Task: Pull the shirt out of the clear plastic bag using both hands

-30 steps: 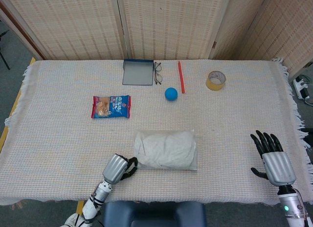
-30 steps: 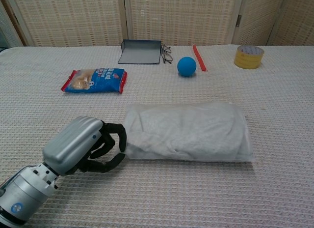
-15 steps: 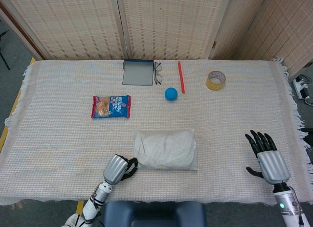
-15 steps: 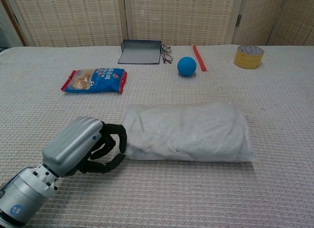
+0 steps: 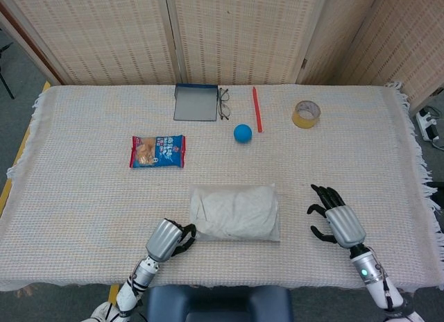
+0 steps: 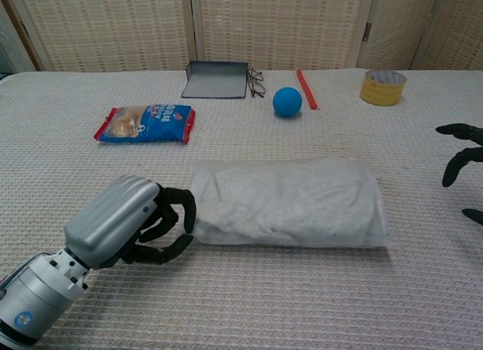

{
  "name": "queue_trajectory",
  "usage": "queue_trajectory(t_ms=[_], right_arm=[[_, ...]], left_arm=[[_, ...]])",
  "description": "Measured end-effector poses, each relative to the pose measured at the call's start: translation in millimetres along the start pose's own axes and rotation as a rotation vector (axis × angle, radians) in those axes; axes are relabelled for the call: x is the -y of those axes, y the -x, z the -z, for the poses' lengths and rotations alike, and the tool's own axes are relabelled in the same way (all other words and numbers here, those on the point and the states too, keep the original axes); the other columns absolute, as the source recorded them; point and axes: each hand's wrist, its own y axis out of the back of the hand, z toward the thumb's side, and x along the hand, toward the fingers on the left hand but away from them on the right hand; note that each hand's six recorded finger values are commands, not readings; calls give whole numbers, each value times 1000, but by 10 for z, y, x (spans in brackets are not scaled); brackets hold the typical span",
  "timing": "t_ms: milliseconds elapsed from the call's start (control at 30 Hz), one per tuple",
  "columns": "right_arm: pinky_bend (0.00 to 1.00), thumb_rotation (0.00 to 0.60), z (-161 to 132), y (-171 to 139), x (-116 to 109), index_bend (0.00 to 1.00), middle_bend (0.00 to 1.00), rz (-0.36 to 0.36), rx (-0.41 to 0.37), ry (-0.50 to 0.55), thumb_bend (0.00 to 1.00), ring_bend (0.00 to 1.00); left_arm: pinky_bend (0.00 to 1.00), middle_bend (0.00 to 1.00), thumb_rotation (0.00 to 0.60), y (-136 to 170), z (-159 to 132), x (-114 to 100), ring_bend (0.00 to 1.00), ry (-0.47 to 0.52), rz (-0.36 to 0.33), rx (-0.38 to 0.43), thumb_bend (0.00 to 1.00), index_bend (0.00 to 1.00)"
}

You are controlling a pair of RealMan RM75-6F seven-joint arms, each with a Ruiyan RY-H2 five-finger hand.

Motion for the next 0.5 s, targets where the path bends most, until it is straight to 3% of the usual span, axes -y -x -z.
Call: queue_trajectory(t_ms=[167, 500], right_arm=[[0, 600, -52, 161, 137, 408, 0, 2, -9, 50, 304, 0], [0, 600, -99, 365, 218, 414, 0, 73, -26, 169, 309, 0]], left_arm=[[1000, 1000, 600, -7, 12, -30, 1000, -5, -7, -1, 582, 718], [1000, 1000, 600, -20, 77, -103, 1000, 14, -20, -18, 569, 718]])
